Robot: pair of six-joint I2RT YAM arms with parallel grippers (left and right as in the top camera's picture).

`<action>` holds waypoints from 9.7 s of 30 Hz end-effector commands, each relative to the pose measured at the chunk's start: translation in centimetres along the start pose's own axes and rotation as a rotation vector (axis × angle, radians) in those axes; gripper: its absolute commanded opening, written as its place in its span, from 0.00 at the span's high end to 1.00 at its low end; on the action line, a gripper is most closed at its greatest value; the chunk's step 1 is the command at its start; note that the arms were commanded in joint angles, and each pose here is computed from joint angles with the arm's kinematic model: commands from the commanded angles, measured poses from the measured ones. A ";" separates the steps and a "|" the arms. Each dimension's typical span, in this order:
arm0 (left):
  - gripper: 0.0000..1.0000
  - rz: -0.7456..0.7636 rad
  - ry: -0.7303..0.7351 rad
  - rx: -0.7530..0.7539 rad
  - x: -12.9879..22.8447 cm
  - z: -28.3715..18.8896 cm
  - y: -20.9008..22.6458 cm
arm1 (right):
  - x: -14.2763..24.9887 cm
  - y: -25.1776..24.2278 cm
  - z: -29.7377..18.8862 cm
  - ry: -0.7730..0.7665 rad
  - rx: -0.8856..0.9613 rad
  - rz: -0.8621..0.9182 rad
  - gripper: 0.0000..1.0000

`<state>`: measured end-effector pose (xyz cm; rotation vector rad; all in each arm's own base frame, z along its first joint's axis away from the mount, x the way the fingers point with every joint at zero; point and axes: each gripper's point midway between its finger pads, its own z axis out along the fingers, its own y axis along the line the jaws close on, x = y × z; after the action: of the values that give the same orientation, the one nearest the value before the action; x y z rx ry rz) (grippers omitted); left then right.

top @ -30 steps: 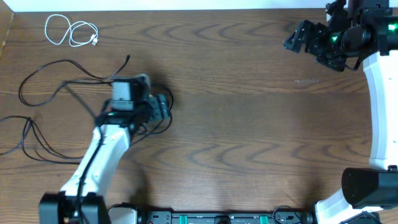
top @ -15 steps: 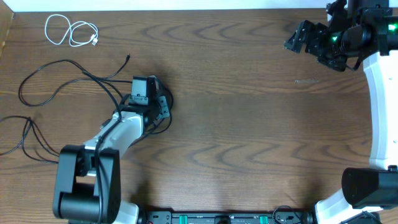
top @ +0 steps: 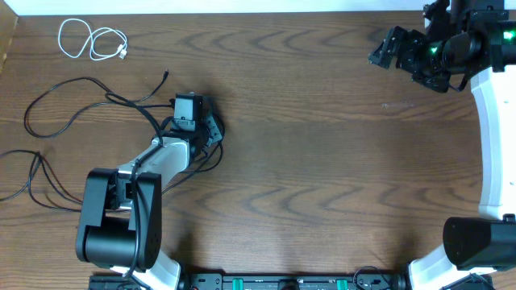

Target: Untangle cables

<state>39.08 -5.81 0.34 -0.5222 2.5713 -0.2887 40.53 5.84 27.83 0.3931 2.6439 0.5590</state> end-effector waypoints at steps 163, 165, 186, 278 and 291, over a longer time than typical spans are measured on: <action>0.93 0.537 0.028 0.044 2.4 -5.2 -4.0 | 0.1 -0.2 -0.4 -0.009 0.026 -0.003 0.01; 0.92 0.537 0.055 0.104 3.1 -5.2 -4.8 | 0.1 -0.2 -0.4 -0.009 0.026 -0.003 0.01; 0.31 0.542 -0.051 0.151 1.1 -8.8 -6.3 | 0.7 -0.3 -0.4 0.016 0.031 0.005 0.01; 0.02 0.387 -0.413 0.341 5.4 -32.2 -2.3 | 19.7 -4.6 -12.1 -0.295 0.174 -0.289 0.01; 0.02 0.387 -0.413 0.341 5.4 -32.2 -2.3 | 16.0 -8.9 -9.0 -0.579 0.196 -0.344 0.01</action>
<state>19.20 -6.53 26.00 0.0500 2.1033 -0.3987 20.77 0.86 27.28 0.2775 2.1740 0.0969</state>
